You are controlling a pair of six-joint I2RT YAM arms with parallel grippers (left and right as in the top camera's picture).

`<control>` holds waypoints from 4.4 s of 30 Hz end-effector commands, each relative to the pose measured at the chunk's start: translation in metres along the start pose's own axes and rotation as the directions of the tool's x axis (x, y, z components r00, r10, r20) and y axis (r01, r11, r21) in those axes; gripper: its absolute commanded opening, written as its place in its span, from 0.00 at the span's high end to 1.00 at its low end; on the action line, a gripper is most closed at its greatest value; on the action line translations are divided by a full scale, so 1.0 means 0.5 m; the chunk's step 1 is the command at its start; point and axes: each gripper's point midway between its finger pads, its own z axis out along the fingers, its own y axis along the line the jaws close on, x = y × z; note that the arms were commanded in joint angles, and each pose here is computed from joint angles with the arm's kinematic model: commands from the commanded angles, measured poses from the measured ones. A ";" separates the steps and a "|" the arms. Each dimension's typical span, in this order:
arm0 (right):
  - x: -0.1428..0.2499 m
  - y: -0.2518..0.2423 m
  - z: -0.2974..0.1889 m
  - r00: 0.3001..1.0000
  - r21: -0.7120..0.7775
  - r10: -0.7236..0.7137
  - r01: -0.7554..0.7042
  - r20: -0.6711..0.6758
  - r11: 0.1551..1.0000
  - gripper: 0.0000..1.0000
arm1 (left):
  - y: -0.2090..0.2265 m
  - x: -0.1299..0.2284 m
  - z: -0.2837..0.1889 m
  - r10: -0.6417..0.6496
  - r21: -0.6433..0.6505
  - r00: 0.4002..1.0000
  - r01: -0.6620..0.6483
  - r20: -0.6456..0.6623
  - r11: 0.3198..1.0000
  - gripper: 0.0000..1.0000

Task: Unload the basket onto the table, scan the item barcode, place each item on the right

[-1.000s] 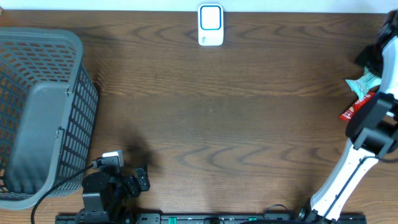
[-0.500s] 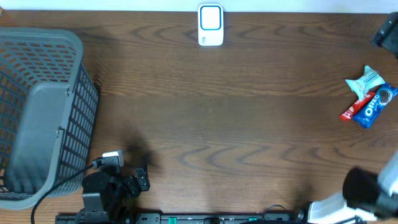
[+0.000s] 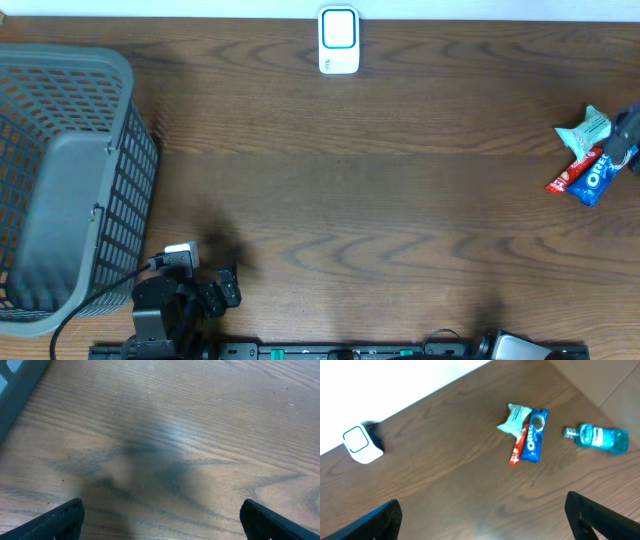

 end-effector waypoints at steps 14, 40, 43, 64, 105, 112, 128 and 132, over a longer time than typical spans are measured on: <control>-0.081 0.100 -0.238 0.783 -0.154 -0.214 0.366 0.584 0.918 0.01 | 0.001 0.021 0.003 -0.011 0.002 0.999 0.012 -0.038 1.000 0.00; 0.212 0.125 -0.040 0.477 -0.261 -0.033 0.537 0.878 0.803 0.01 | 0.001 0.021 0.003 -0.011 0.002 0.999 0.012 -0.038 1.000 0.00; 0.246 0.127 0.013 0.474 -0.267 -0.026 0.541 0.880 0.798 0.01 | 0.001 0.021 0.003 -0.011 0.002 0.999 0.012 -0.038 1.000 0.00; 0.430 0.079 0.327 0.689 -0.230 -0.170 0.449 0.705 0.863 0.01 | 0.001 0.021 0.003 -0.012 0.002 0.999 0.012 -0.038 1.000 0.00; 0.461 0.068 0.358 0.738 -0.223 -0.213 0.444 0.640 0.868 0.01 | -0.053 -0.254 -0.073 0.047 0.063 0.847 -0.095 0.529 0.994 0.00; 0.461 0.068 0.358 0.738 -0.223 -0.213 0.444 0.640 0.868 0.01 | -0.057 -0.346 -0.137 0.175 -0.064 0.657 -0.190 0.733 0.980 0.00; 0.461 0.068 0.358 0.738 -0.223 -0.213 0.444 0.640 0.868 0.01 | 0.005 -0.246 0.005 0.278 -0.186 0.741 -0.206 0.612 0.961 0.00; 0.461 0.068 0.358 0.738 -0.224 -0.213 0.444 0.640 0.868 0.01 | 0.015 -0.214 0.033 0.271 -0.181 0.787 -0.204 0.554 0.962 0.00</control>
